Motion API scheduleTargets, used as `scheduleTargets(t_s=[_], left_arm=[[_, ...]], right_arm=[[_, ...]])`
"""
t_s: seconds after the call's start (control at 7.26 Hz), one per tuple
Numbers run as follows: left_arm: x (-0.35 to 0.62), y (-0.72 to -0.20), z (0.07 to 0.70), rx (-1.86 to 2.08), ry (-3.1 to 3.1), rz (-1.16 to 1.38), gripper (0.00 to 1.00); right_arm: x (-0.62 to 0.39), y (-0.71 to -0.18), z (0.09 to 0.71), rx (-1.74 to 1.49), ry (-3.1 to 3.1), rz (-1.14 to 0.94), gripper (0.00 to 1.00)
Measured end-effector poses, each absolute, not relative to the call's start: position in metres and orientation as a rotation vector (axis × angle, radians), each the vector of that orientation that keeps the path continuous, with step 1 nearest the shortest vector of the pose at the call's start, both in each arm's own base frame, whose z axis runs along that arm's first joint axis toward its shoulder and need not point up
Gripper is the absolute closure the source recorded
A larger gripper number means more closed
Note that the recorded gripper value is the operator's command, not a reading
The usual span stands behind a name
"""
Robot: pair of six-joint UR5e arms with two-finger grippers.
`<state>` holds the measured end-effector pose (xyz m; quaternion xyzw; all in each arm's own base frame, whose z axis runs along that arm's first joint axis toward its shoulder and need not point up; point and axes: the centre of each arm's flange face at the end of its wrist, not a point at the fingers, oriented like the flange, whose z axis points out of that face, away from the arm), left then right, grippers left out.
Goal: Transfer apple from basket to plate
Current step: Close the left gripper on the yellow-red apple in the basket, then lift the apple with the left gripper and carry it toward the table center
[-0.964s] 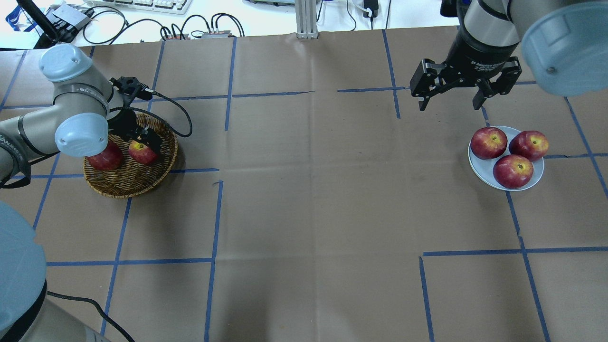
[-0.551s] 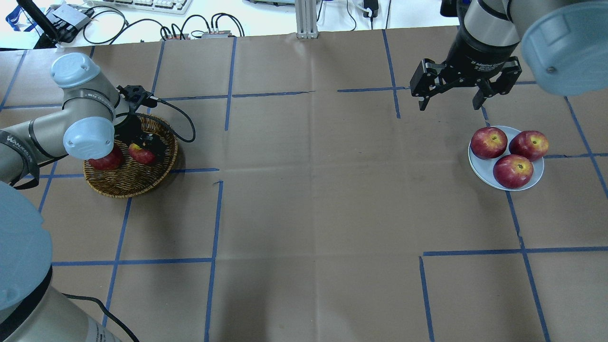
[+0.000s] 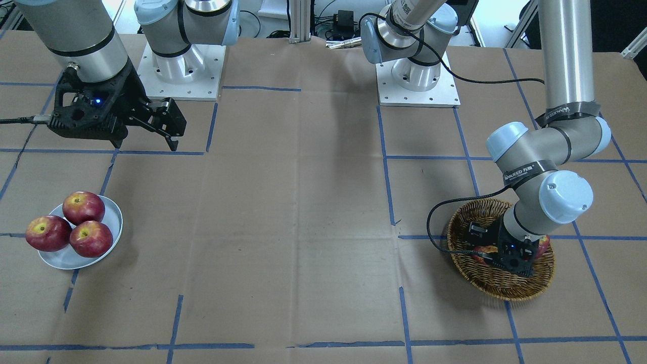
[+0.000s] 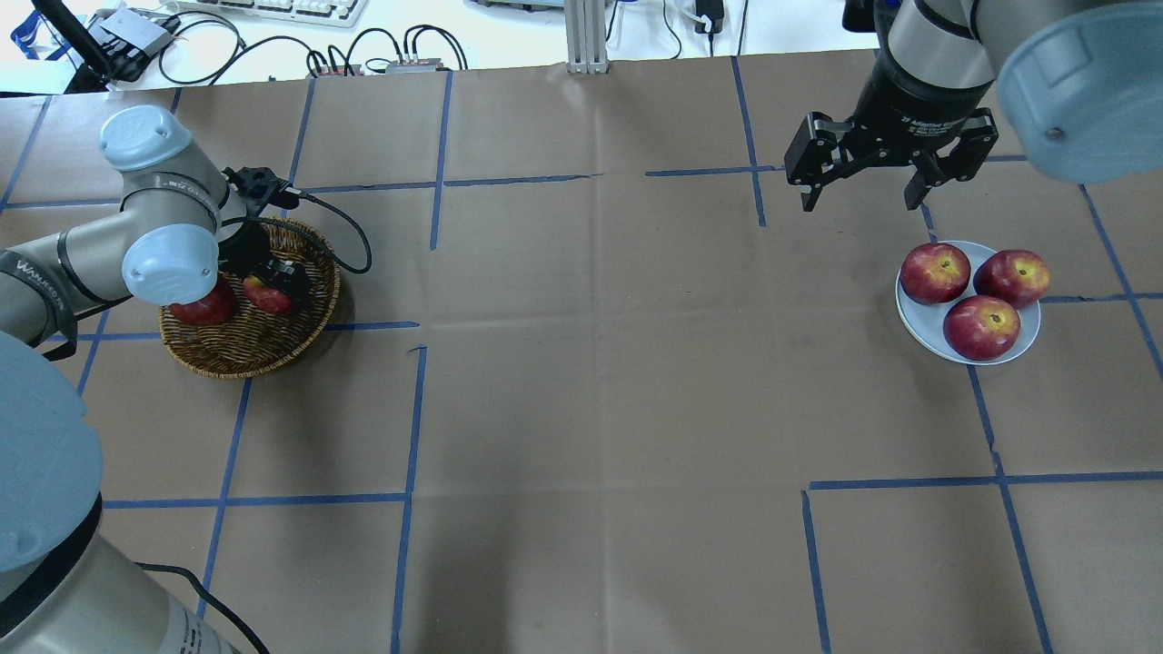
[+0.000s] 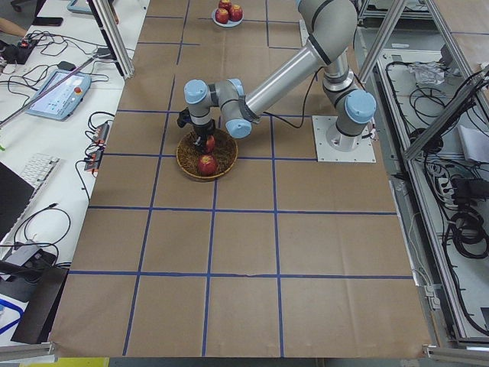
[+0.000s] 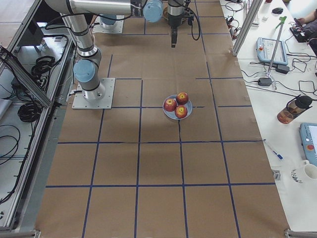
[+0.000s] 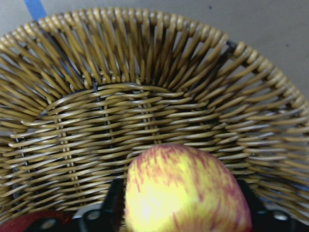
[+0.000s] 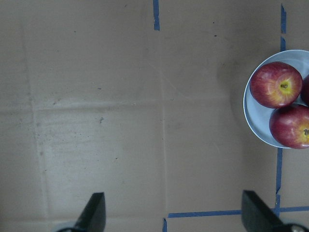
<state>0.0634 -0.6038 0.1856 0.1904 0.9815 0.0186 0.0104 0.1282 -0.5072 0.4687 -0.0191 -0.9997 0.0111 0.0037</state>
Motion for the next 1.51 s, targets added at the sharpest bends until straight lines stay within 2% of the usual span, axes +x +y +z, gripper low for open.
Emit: scheduleTargets(t_s=[0.55, 0.96, 1.51], left_arm=[[0.029, -0.603, 0.23, 0.452, 3.06, 0.038, 0.47], [-0.119, -0.591, 0.254, 0.266, 3.071, 0.002, 0.47], [-0.304, -0.575, 0.233, 0.146, 3.089, -0.034, 0.46]], right_arm=[[0.128, -0.507, 0.469, -0.059, -3.133, 0.035, 0.0], [0.129, -0.507, 0.469, -0.058, -3.133, 0.035, 0.0], [0.129, -0.507, 0.469, -0.058, -3.133, 0.035, 0.0]])
